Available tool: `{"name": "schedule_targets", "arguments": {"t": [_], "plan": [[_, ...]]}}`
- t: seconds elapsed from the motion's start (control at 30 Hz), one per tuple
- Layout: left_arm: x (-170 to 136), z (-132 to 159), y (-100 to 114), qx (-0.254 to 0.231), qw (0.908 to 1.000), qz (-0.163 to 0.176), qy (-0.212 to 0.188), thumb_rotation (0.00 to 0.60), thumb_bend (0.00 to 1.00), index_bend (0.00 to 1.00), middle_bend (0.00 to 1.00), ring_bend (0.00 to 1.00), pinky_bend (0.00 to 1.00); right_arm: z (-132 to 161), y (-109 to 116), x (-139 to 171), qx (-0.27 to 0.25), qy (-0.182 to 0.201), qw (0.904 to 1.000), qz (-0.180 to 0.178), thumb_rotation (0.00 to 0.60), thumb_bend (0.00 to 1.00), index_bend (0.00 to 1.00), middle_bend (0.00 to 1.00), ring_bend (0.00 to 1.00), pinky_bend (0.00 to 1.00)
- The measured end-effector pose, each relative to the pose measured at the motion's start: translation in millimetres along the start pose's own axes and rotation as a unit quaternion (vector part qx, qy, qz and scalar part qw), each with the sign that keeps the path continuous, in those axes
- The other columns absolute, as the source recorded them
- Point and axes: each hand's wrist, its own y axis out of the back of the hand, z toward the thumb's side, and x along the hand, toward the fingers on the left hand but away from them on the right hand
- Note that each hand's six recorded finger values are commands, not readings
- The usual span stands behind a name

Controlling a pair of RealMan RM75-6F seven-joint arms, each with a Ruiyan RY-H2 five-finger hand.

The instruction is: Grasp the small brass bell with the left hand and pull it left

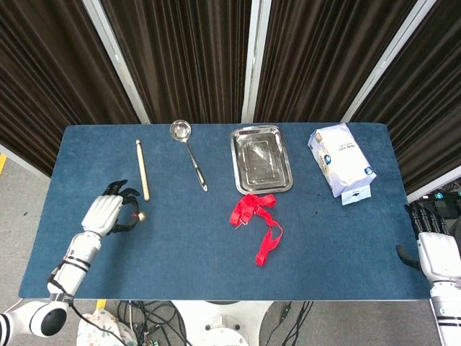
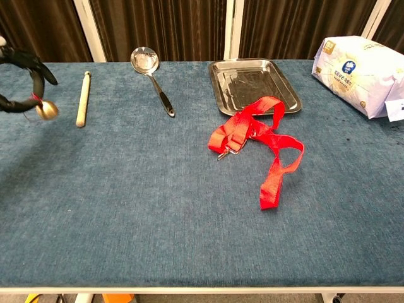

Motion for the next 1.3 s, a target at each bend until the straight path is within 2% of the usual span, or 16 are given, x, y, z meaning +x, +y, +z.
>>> {"name": "schedule_targets", "arguments": {"t": [0.1,0.2,0.43,0.6,0.97,1.3], "plan": [[-1,-1,-10,-0.025,0.9994,-0.026,0.0,0.6,0.43,0.63,0.25,0.04,0.05,0,1,0,0.0,0.001,1.0,-0.002,0.6,0.24,0.0,0.0,0.0,0.0],[-1,-3,-10,-0.038,0.999,-0.021,0.009,0.6,0.45,0.63,0.23,0.04,0.04,-1,2,1,0.0,-0.002,1.0,-0.003,0.6,0.24,0.0,0.0,0.0,0.0],[1,-7,-7,0.066,0.9976,0.001,0.022,0.6,0.44,0.63,0.23,0.04,0.02,-5,-2,0,-0.005,-0.003,1.0,0.001,0.6,0.24,0.0,0.0,0.0,0.0],[2,-10,-2,0.083,0.9951,0.045,0.032,0.6,0.44,0.63,0.23,0.04,0.02,-6,-2,0,-0.005,-0.005,1.0,0.002,0.6,0.25,0.0,0.0,0.0,0.0],[11,-21,-39,0.084,0.9955,0.026,0.037,0.6,0.44,0.63,0.23,0.04,0.02,1,2,-1,0.002,0.0,1.0,0.001,0.6,0.25,0.0,0.0,0.0,0.0],[15,-26,-56,0.108,0.993,0.022,0.043,0.6,0.44,0.62,0.23,0.04,0.02,1,1,-1,0.002,-0.001,1.0,0.004,0.6,0.25,0.0,0.0,0.0,0.0]]}}
